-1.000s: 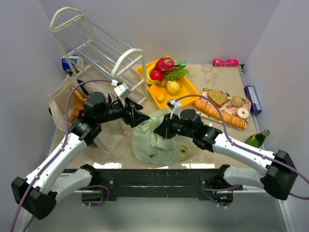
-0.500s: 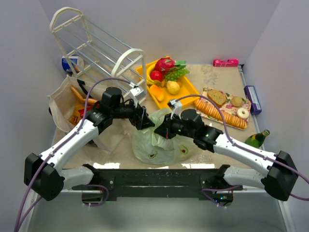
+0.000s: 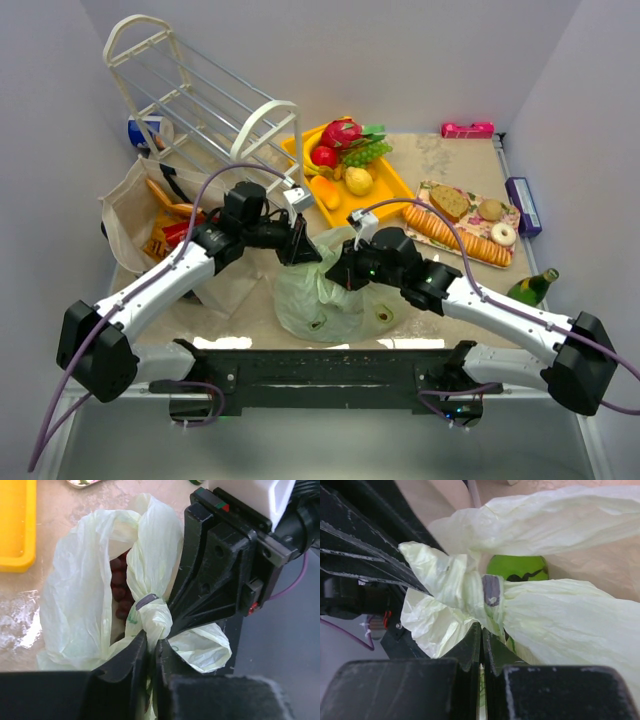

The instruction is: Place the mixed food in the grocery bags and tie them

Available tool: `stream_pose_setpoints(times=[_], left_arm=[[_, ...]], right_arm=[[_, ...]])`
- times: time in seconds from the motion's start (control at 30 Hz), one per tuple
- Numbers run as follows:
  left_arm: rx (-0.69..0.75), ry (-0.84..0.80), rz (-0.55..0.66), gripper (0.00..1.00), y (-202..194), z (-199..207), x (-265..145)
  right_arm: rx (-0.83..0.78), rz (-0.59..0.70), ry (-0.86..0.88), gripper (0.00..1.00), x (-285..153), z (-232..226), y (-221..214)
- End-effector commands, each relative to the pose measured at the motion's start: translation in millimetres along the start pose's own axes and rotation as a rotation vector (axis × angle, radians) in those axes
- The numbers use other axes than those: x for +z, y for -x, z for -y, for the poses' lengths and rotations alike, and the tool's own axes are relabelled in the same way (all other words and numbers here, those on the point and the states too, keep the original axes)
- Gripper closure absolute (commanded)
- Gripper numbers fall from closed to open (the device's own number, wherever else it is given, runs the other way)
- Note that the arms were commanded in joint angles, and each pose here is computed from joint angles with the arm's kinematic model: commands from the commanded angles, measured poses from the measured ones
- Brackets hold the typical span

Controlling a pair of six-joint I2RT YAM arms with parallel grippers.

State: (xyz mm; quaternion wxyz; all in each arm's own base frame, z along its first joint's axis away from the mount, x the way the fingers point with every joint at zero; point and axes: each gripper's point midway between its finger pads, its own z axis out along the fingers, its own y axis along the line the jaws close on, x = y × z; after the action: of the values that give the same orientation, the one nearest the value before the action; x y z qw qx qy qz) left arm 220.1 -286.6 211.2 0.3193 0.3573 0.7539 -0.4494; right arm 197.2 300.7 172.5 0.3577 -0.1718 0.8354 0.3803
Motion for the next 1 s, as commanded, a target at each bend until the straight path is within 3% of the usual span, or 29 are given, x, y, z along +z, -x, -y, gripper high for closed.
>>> stream_pose_setpoints(times=[0.0,0.13,0.3,0.4,0.5,0.77,0.97], left_arm=[[0.051,-0.073,0.049,0.99,13,15,0],[0.058,-0.071,0.070,1.00,5,17,0],[0.154,0.011,0.192,1.00,18,19,-1],[0.189,0.088,0.256,1.00,23,17,-5],[0.235,0.122,0.314,1.00,26,23,-8],[0.261,0.247,0.432,1.00,27,28,-18],[0.271,0.302,0.439,1.00,19,35,-9]], right_arm=[[-0.050,0.026,-0.062,1.00,-8,5,12],[-0.052,0.018,-0.066,1.00,-11,5,13],[0.028,0.070,0.027,0.47,-30,-22,28],[0.136,0.146,0.080,0.27,-51,-37,43],[0.259,0.216,0.124,0.26,-69,-49,57],[0.708,0.227,0.318,0.27,-80,-79,67],[0.834,0.220,0.181,0.20,-72,-59,57]])
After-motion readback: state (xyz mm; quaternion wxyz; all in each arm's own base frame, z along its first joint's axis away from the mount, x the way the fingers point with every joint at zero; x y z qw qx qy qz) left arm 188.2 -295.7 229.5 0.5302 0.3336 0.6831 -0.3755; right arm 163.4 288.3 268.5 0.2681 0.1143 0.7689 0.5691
